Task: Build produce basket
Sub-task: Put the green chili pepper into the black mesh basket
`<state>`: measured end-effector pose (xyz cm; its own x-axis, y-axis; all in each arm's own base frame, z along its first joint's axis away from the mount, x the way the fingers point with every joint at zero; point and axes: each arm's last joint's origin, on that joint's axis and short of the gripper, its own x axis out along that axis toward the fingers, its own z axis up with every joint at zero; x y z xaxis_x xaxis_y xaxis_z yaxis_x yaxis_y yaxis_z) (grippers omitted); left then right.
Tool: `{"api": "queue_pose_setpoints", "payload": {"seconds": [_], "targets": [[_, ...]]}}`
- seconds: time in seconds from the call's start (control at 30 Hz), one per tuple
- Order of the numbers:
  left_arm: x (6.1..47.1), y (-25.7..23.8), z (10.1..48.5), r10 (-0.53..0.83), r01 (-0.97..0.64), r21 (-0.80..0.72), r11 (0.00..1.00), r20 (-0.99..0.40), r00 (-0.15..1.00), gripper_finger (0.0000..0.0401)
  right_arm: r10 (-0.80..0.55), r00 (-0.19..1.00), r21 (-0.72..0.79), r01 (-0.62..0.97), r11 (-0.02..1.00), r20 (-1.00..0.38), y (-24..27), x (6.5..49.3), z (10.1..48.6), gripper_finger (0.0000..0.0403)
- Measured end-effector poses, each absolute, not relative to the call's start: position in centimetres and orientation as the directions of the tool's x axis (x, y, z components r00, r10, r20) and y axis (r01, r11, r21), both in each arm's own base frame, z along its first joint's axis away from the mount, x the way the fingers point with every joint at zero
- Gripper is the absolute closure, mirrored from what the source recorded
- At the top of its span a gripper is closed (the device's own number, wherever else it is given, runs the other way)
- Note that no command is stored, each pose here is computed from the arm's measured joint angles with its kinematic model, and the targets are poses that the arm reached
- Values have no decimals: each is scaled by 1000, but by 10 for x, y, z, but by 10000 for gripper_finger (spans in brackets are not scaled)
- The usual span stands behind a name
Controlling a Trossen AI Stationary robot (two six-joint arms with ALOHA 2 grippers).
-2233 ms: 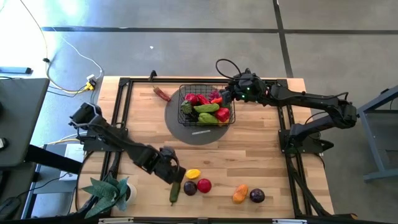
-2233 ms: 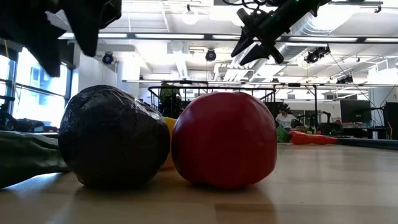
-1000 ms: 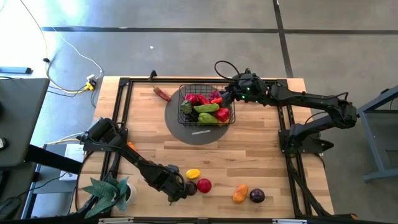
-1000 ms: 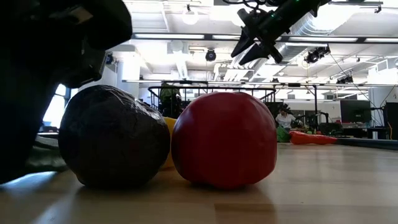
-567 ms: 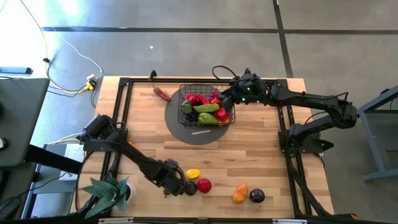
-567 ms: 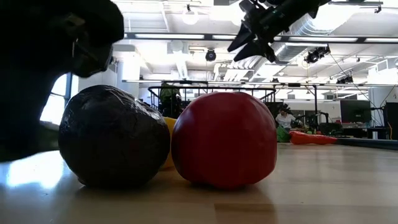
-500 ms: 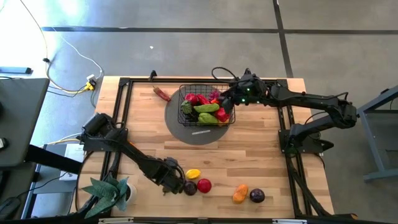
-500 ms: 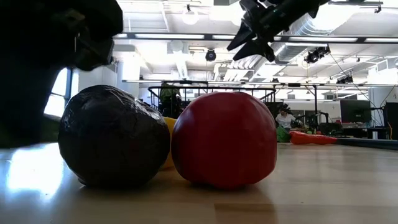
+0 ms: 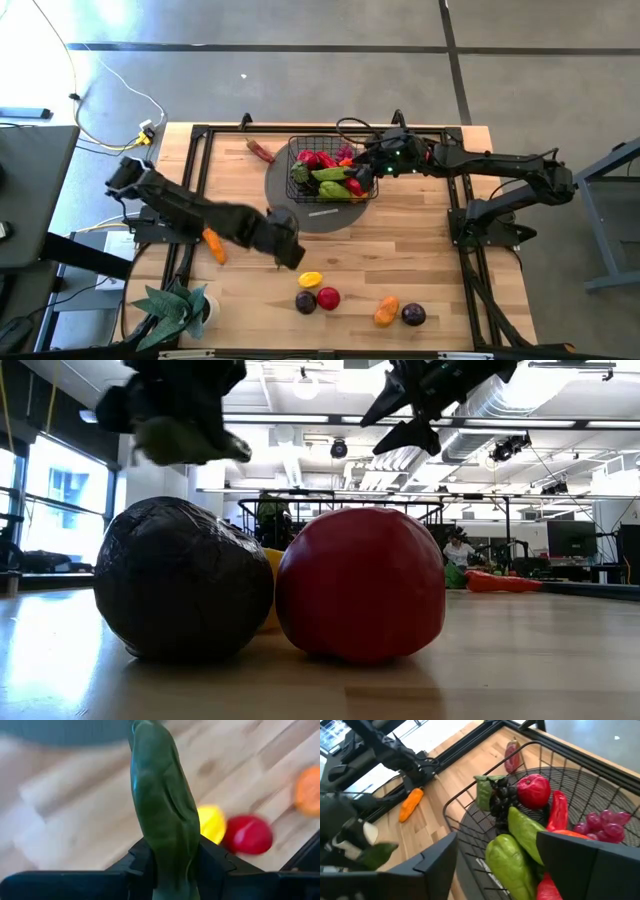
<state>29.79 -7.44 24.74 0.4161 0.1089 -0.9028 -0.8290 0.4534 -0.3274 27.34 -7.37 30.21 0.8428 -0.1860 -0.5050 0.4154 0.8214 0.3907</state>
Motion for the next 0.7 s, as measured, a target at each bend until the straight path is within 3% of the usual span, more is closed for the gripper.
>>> {"api": "queue_pose_setpoints", "payload": {"seconds": [0.27, 0.7], "targets": [[287, -22, 280, 200, -764, -314, 564, -845, 495, 312, -149, 850, 403, 385, 830, -505, -62, 276, 302, 97], [287, 50, 299, 270, -653, -255, 713, -760, 591, 312, -28, 863, 433, 280, 857, -504, -27, 282, 302, 84]]}}
